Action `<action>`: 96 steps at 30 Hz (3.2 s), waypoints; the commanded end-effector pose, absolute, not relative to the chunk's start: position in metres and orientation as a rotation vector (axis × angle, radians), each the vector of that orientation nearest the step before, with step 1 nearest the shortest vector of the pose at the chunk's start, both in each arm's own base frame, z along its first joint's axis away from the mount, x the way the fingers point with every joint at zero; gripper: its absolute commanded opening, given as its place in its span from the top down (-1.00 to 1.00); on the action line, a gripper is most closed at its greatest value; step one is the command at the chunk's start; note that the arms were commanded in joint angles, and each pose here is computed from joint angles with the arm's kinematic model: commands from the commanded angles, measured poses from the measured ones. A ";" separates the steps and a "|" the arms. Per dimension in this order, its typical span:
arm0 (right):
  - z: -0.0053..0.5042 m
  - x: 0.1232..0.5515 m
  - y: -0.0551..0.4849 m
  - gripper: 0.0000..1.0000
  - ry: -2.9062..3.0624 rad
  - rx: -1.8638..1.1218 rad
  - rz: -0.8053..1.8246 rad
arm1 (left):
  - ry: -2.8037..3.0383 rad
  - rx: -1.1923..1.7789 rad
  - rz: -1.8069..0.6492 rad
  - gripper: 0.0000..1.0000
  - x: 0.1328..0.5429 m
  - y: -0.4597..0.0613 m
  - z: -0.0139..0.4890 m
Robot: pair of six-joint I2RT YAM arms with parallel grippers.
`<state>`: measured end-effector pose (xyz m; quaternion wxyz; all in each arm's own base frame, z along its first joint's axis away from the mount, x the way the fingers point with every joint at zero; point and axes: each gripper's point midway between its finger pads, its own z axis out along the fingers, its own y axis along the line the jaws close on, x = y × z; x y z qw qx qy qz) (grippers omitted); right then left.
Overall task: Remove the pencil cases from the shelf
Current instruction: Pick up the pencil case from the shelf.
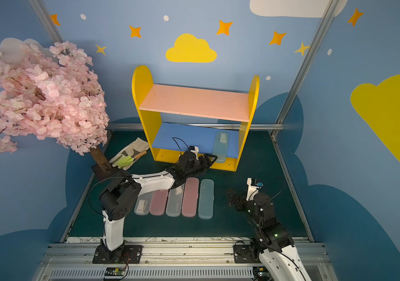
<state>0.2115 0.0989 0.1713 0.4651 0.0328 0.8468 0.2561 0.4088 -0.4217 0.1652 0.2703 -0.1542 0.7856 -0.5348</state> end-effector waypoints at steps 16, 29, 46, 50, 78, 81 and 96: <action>0.170 0.209 0.095 -0.97 2.081 0.078 0.603 | 2.081 -0.399 -1.501 0.10 0.432 -0.437 0.167; 0.172 0.209 0.096 -0.97 2.078 0.080 0.617 | 2.045 -0.373 -1.568 0.64 0.429 -0.438 0.180; 0.206 0.204 0.122 -0.97 1.984 0.021 0.832 | 1.898 -0.248 -1.741 0.88 0.367 -0.390 0.254; 0.220 0.204 0.138 -0.97 1.932 0.053 1.013 | 1.867 -0.225 -1.791 0.88 0.340 -0.370 0.266; 0.341 0.224 0.230 -0.70 1.763 -0.047 1.616 | 1.794 -0.136 -1.830 0.94 0.223 -0.277 0.313; 0.355 0.224 0.244 -0.65 1.748 -0.097 1.641 | 1.783 -0.128 -1.844 0.94 0.220 -0.277 0.318; 0.341 0.248 0.260 -0.36 1.827 0.023 1.662 | 1.734 -0.082 -1.878 0.94 0.211 -0.276 0.337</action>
